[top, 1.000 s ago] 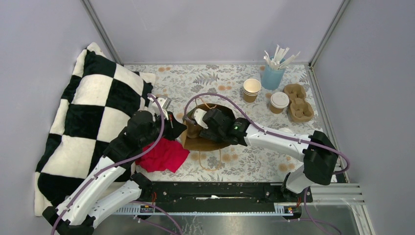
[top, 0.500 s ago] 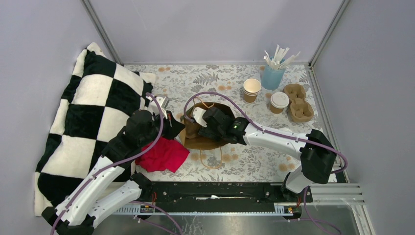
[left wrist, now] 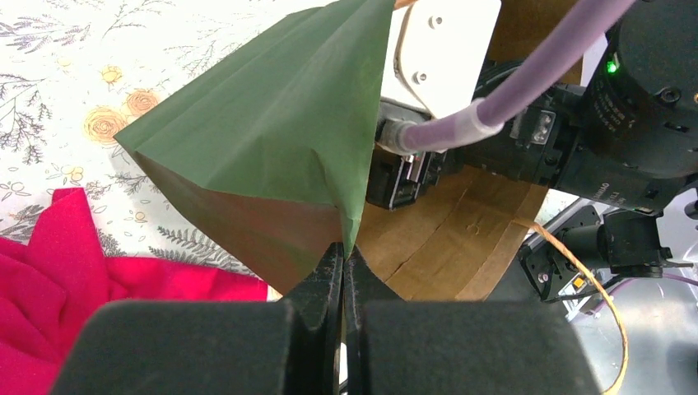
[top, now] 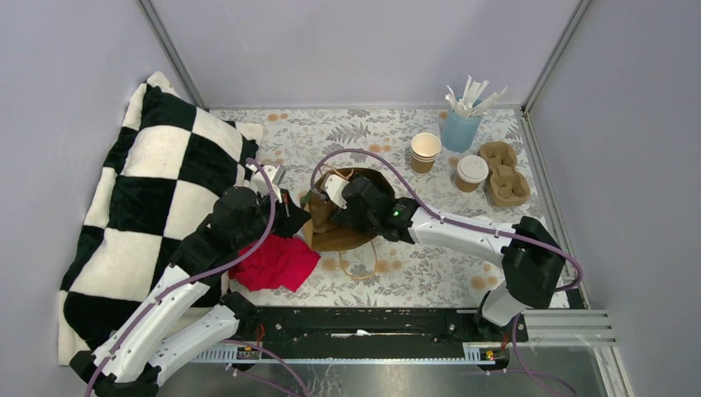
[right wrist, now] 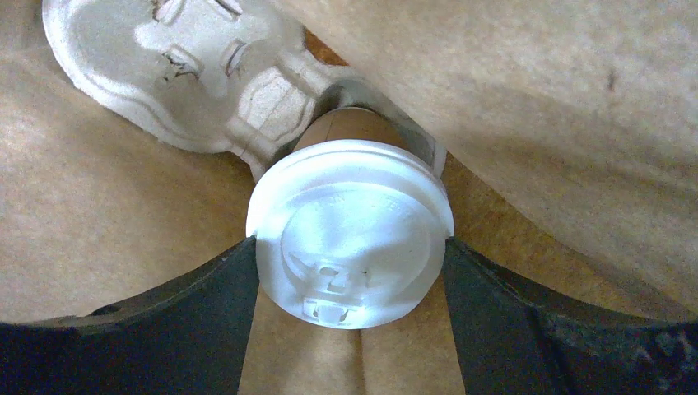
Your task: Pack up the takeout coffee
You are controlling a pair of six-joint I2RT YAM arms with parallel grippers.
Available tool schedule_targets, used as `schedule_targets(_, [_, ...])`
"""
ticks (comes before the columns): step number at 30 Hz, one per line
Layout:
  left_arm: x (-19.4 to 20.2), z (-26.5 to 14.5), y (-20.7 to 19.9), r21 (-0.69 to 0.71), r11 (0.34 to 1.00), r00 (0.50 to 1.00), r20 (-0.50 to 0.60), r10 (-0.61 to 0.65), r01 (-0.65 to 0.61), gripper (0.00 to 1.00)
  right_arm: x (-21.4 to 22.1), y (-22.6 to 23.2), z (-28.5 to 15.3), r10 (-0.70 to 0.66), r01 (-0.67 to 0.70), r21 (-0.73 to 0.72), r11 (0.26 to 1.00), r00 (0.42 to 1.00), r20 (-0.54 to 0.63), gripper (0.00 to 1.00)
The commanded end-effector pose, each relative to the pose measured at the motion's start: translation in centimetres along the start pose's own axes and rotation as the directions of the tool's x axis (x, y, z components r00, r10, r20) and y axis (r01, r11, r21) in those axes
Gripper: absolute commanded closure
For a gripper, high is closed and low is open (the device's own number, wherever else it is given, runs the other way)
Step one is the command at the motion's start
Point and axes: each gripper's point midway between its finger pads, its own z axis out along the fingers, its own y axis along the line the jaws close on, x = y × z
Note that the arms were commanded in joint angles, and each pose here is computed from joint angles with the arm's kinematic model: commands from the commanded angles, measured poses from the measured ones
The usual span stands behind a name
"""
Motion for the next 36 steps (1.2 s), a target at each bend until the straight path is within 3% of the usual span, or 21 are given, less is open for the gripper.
schedule_targets(1, [0.2, -0.6, -0.3, 0.003, 1.0, 1.0, -0.022, 0.006, -0.006, 1.0, -0.5, -1.5, 1.5, 0.093, -0.095, 0.081, 0.992, 0.995, 0.033, 0.29])
schedule_targets(9, [-0.2, -0.7, 0.0, -0.02, 1.0, 1.0, -0.016, 0.002, -0.002, 1.0, 0.9, 0.0, 3.2, 0.127, -0.127, 0.033, 0.991, 0.992, -0.001, 0.28])
schedule_targets(23, [-0.4, -0.8, 0.0, -0.028, 1.0, 1.0, -0.006, -0.008, 0.007, 1.0, 1.2, -0.3, 5.0, 0.373, -0.367, 0.091, 0.926, 0.926, -0.064, 0.25])
schedule_targets(32, [-0.8, -0.7, 1.0, -0.092, 0.996, 1.0, 0.007, -0.017, 0.018, 1.0, -0.1, -1.1, 3.2, 0.322, -0.32, 0.055, 0.946, 0.946, -0.043, 0.12])
schedule_targets(36, [-1.6, -0.4, 1.7, -0.144, 0.99, 1.0, 0.005, -0.014, 0.014, 1.0, -0.5, -1.3, 1.8, 0.291, -0.289, 0.052, 0.956, 0.956, -0.037, 0.01])
